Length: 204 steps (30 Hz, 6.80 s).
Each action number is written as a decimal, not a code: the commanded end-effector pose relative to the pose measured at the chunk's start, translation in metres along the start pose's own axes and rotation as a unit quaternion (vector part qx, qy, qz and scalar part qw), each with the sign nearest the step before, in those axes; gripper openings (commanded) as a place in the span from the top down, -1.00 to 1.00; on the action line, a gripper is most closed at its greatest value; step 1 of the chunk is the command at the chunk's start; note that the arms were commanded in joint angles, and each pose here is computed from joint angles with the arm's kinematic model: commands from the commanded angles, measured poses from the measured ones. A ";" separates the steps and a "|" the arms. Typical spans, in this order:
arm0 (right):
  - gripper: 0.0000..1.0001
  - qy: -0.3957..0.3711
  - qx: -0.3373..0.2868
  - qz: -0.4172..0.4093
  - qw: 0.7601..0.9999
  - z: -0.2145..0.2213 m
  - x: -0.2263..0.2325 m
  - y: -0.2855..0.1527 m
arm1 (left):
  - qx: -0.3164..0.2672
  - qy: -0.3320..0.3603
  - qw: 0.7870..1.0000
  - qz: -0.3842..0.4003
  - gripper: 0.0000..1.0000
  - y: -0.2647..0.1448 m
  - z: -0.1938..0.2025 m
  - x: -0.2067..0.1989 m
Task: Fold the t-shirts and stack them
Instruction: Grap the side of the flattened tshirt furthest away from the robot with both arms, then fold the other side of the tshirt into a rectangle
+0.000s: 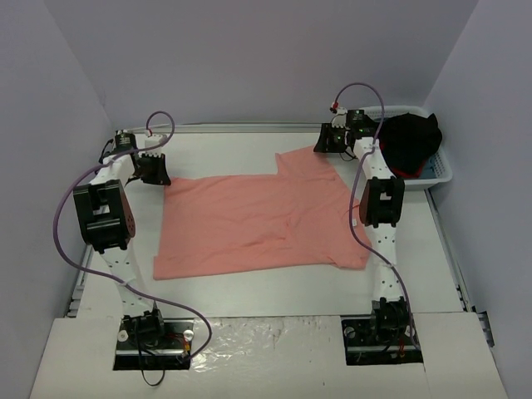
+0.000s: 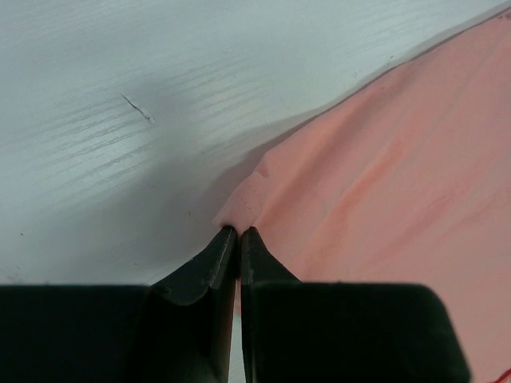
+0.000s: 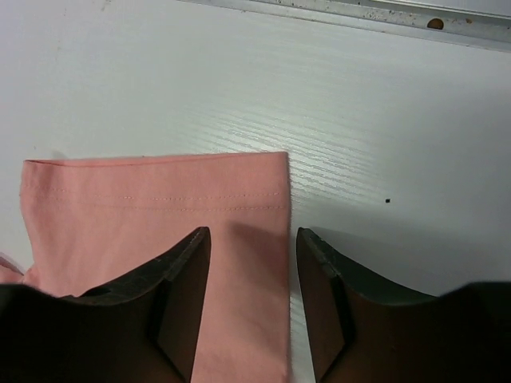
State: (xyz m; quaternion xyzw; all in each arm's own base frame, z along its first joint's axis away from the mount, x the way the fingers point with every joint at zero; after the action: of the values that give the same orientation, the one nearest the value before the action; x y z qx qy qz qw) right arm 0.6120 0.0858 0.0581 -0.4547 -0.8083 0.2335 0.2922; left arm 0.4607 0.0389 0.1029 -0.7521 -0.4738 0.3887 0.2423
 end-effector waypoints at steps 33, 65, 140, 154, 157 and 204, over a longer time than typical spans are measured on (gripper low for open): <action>1.00 0.012 0.039 0.029 0.999 0.025 -0.013 0.008 | -0.006 0.005 0.999 0.037 0.95 0.004 -0.027 -0.015; 1.00 0.014 -0.046 -0.001 0.999 -0.044 0.012 -0.178 | -0.083 0.010 0.992 0.095 0.95 -0.085 -0.032 -0.050; 0.04 -0.078 0.191 -0.096 0.974 0.143 0.105 -0.243 | 0.025 0.084 0.970 0.227 0.37 -0.112 0.104 -0.068; 0.04 -0.123 0.225 -0.200 0.946 0.118 0.135 -0.154 | 0.035 0.080 0.970 0.228 0.51 -0.113 0.117 -0.073; 0.04 -0.124 0.235 -0.202 0.943 0.120 0.131 -0.139 | 0.042 0.082 0.971 0.221 0.52 -0.115 0.123 -0.074; 0.99 -0.192 0.330 -0.291 0.877 0.194 0.182 -0.202 | 0.027 0.066 0.973 0.221 0.72 -0.105 0.120 -0.069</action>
State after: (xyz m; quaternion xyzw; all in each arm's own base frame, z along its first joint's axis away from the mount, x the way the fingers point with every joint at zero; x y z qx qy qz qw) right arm 0.3010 0.1279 0.0805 -0.0474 -0.8263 0.4541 0.3299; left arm 0.2879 0.0235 0.1249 -0.8432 -0.2681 0.4115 0.2186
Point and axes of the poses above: each gripper's point midway between its finger pads, its own y axis out along the fingers, its own x axis along the line the jaws close on, z = x × y, the point moved 5 cm from there along -y, back along the fingers, and after that the axes turned 8 degrees about -y, right-handed, at the moved point
